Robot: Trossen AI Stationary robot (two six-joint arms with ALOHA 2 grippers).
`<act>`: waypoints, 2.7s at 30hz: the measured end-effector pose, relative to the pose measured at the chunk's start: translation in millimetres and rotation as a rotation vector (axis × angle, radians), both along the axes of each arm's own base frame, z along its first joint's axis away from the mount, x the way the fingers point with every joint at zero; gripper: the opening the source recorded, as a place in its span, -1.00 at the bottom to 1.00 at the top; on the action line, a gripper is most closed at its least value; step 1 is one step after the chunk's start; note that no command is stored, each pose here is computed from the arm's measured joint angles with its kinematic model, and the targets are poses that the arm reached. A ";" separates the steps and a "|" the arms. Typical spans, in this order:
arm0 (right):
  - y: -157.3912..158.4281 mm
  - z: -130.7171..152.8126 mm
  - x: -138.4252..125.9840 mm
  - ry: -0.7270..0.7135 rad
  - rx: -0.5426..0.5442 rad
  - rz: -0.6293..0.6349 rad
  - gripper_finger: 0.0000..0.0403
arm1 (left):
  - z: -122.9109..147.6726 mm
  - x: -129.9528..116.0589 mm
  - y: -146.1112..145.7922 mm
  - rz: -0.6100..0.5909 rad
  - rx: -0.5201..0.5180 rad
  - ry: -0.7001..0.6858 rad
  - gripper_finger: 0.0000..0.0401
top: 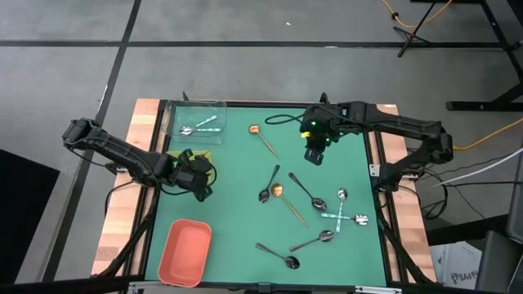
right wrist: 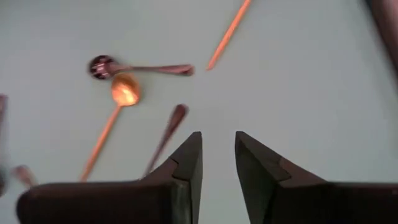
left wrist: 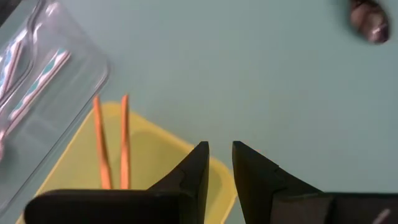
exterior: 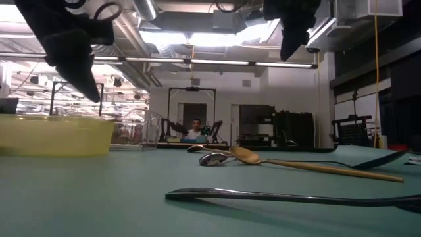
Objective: Sort silverware by color (type)
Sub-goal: Put the black spoon into the orange bin
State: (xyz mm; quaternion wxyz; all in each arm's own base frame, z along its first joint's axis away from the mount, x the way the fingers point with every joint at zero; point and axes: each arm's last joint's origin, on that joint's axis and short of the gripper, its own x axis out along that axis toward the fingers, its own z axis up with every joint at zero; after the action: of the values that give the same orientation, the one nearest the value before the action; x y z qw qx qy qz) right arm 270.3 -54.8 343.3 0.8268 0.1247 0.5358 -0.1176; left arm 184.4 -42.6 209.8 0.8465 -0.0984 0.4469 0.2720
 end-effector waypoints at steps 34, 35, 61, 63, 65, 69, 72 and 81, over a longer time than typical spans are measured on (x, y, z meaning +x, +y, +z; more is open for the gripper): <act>84.8 -156.3 7.1 0.186 0.177 -0.083 -0.58 | 3.4 7.2 -2.2 -0.051 0.006 -0.062 -0.68; 84.7 -160.0 6.7 0.174 0.174 -0.085 -0.58 | 3.4 7.2 -2.2 -0.051 0.006 -0.062 -0.68; 83.4 -196.9 8.3 0.187 0.105 -0.158 -0.58 | 4.3 8.7 -2.7 -0.050 0.000 -0.080 -0.68; 84.0 -201.0 9.3 0.203 0.117 -0.154 -0.58 | 4.3 8.8 -2.6 -0.050 -0.001 -0.081 -0.68; 84.6 -203.9 10.4 0.216 0.131 -0.150 -0.58 | 4.4 8.9 -2.7 -0.050 -0.001 -0.083 -0.68; 84.8 -204.9 10.4 0.228 0.145 -0.147 -0.58 | 4.4 8.9 -2.7 -0.050 -0.001 -0.083 -0.68; 84.7 -205.0 10.3 0.229 0.146 -0.147 -0.58 | 4.4 8.9 -2.8 -0.050 -0.001 -0.083 -0.68; 83.8 -205.8 9.9 0.228 0.111 -0.156 -0.67 | 4.4 8.9 -2.6 -0.049 0.000 -0.083 -0.68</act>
State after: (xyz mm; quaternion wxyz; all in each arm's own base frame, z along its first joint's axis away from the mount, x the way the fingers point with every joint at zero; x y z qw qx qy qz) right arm 280.1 28.9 137.5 0.7409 0.1975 0.6203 -0.1652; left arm 193.2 -45.2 214.2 0.8708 -0.0986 0.4136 0.2467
